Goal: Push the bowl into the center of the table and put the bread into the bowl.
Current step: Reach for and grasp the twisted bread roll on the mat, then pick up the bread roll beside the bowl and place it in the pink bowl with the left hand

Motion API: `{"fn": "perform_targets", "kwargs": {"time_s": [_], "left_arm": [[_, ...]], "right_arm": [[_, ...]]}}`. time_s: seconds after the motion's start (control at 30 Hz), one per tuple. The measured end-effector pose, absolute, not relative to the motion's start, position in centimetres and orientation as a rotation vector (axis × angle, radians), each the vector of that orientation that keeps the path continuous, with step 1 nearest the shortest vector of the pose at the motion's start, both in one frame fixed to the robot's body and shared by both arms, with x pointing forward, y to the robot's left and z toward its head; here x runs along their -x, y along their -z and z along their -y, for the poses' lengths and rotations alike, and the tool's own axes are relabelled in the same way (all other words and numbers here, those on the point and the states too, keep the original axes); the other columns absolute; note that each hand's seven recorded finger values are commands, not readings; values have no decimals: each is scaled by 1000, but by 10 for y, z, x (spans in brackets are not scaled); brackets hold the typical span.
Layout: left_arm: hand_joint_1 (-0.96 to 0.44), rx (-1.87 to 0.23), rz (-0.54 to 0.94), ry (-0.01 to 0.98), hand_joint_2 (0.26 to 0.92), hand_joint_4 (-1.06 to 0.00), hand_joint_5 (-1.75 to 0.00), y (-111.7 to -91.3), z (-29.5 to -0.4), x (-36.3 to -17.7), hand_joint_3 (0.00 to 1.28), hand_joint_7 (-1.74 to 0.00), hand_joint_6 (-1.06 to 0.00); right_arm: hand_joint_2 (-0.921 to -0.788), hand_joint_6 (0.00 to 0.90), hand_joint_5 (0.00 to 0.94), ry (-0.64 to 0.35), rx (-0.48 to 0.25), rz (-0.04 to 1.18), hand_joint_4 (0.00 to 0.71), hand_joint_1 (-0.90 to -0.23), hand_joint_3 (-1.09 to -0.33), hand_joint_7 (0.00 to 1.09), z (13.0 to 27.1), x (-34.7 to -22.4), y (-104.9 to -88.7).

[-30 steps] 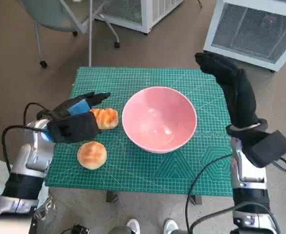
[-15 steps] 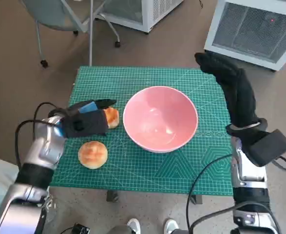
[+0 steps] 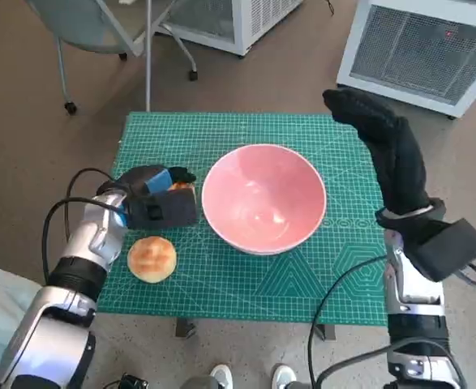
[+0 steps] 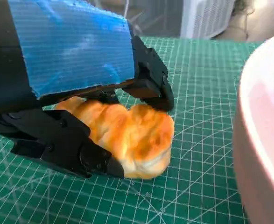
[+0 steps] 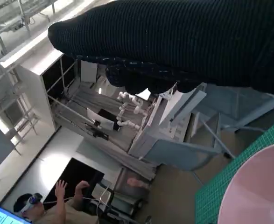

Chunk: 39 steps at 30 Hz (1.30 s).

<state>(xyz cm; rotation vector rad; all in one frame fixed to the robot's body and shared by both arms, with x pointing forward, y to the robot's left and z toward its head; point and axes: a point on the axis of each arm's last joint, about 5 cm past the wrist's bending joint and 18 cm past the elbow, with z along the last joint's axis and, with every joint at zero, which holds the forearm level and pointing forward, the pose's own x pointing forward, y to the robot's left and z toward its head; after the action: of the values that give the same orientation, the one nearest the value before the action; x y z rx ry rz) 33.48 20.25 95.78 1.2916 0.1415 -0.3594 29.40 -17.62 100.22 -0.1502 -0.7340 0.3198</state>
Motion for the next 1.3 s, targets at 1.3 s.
{"fn": "perform_targets", "kwargs": {"time_s": [1.3], "left_arm": [[0,-1057,805,240,920,-734,-1188,-1057,-154,-275,50,-1077,-639]], "right_arm": [[-921,-1,3,-328,132,728,220,-649,-716,551,175,-293,-1000]]}}
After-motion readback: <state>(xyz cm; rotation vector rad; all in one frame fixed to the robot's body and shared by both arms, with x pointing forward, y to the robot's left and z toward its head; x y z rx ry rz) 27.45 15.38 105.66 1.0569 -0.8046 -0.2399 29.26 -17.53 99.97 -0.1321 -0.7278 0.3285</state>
